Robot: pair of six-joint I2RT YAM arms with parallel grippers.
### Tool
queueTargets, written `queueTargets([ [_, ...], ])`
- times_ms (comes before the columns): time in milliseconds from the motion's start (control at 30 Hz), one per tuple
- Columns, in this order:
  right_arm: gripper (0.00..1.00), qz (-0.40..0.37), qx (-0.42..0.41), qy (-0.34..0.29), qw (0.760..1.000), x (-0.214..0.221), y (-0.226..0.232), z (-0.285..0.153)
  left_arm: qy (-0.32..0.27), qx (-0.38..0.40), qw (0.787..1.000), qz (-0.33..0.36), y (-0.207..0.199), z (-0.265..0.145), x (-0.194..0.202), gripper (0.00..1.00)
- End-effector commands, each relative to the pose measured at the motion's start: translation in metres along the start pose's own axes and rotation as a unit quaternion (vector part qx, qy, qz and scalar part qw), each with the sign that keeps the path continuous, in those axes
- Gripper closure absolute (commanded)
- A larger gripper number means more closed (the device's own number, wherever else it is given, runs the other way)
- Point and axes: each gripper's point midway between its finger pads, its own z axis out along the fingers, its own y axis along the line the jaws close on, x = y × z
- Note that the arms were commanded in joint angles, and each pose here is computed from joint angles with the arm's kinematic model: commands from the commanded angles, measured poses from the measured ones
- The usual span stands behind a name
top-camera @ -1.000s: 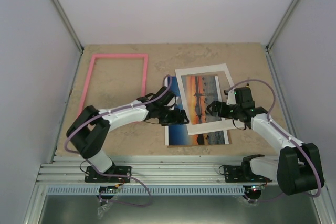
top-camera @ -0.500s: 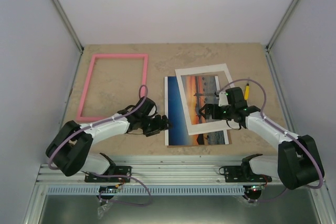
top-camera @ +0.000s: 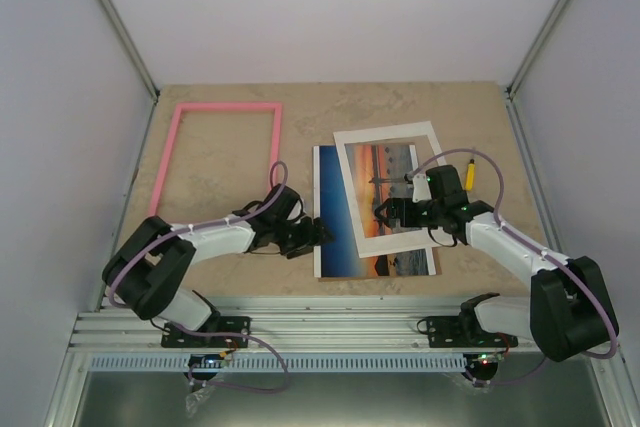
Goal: Take the photo out of the frame
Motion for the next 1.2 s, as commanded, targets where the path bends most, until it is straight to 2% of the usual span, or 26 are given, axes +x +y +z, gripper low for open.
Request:
queueTargets([
  [0,0.02,-0.013,-0.014,-0.013,1.0,-0.01,0.01,-0.004,0.009,0.015,1.0,0.01,-0.009,0.004,-0.004,0.24],
  [433,0.02,-0.01,-0.015,-0.012,1.0,-0.011,0.011,-0.002,-0.013,0.035,0.998,0.042,-0.041,-0.013,-0.019,0.29],
  [867,0.02,-0.011,-0.016,-0.01,1.0,-0.01,0.012,0.0,-0.044,0.05,0.998,0.002,-0.04,0.0,-0.035,0.35],
  [1167,0.02,-0.014,-0.016,-0.008,1.0,-0.009,0.011,0.0,-0.063,0.063,0.995,-0.041,-0.034,0.009,-0.048,0.5],
])
